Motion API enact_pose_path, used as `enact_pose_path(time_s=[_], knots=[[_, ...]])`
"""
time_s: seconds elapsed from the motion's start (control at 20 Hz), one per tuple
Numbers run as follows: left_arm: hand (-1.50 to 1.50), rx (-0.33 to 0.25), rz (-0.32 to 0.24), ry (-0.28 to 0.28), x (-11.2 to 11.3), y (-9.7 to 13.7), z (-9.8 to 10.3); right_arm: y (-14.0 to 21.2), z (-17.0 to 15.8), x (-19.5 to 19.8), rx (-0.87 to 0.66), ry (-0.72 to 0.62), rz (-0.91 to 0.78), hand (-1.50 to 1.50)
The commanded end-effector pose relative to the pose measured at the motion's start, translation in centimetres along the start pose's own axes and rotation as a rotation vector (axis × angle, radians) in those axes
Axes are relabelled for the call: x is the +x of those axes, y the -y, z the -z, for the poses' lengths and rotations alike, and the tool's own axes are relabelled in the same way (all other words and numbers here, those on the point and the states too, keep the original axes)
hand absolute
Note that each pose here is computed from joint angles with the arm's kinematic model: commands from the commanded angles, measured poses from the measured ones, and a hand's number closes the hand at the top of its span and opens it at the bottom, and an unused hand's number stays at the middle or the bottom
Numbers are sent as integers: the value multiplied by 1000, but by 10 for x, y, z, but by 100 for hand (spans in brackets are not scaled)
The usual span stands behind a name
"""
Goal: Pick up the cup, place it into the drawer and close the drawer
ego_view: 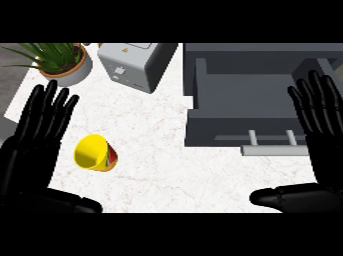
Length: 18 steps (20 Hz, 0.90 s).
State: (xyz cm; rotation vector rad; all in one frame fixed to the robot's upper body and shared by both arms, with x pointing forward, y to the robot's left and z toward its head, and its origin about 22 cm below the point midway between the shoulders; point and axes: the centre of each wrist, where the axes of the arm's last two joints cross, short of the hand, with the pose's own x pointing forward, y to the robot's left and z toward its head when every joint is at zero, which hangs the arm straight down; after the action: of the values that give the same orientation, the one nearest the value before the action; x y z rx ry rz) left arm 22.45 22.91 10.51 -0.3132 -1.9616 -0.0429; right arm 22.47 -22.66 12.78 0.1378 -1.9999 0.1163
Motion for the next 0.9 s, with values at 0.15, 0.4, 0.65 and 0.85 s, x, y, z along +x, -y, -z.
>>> enact_pose_path(time_s=[0.15,0.4,0.65,0.85], knots=[[-150,30,14,-7,-2,14,-4,3,2,2,13,18,7,-150],[-150,37,31,-61,-2,-9,-16,9,-5,6,-6,15,-19,-150],[-150,73,18,-109,-25,-8,-18,-12,-23,3,-4,1,-6,-150],[-150,100,57,-140,-45,-28,-26,-2,8,0,-6,12,-29,-150]])
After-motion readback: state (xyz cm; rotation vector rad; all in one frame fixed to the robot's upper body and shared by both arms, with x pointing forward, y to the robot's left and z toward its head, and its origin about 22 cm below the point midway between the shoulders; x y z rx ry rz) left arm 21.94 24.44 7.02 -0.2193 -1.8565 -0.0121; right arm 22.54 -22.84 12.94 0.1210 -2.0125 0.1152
